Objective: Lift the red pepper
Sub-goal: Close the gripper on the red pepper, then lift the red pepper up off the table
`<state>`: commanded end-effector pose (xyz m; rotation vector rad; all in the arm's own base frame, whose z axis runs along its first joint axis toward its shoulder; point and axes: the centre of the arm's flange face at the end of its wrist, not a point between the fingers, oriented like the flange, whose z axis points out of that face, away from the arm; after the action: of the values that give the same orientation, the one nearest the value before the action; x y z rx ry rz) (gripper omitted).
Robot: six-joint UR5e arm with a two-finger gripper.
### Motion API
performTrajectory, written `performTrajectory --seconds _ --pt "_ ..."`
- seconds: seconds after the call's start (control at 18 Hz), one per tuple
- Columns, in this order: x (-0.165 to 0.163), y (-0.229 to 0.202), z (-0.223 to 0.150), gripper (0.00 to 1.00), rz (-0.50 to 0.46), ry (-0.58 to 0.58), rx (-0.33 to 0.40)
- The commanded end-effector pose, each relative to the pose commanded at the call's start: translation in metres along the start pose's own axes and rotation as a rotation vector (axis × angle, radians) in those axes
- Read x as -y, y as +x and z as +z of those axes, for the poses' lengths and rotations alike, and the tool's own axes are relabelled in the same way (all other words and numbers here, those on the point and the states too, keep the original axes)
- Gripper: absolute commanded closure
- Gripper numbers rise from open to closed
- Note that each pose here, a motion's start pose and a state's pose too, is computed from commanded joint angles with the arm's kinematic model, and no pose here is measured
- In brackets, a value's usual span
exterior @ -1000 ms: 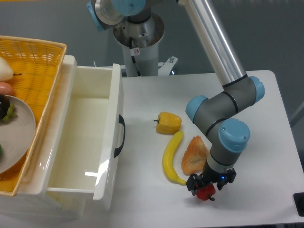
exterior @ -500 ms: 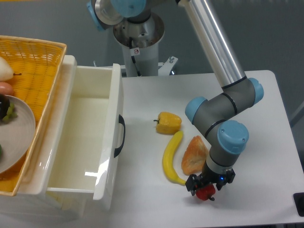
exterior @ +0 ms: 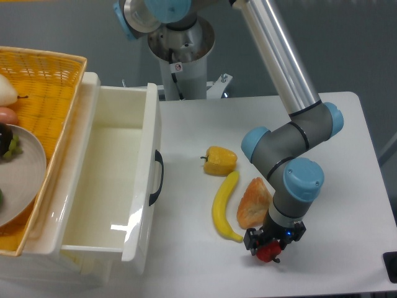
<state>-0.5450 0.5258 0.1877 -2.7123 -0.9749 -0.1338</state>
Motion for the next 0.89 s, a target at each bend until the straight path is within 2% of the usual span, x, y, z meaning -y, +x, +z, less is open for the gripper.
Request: performTrajectory --seconds 0.28,0.39,0.72,0.89 --pt "-0.001 0.000 -0.005 0.52 -0.002 0.004 0.000" --pt "-0.001 0.001 -0.005 0.56 -0.002 0.004 0.000" --pt "-0.003 0.008 -0.032 0.56 0.014 0.026 0.008" --pt "-0.013 0.013 -0.047 0.56 0.123 0.026 0.012"
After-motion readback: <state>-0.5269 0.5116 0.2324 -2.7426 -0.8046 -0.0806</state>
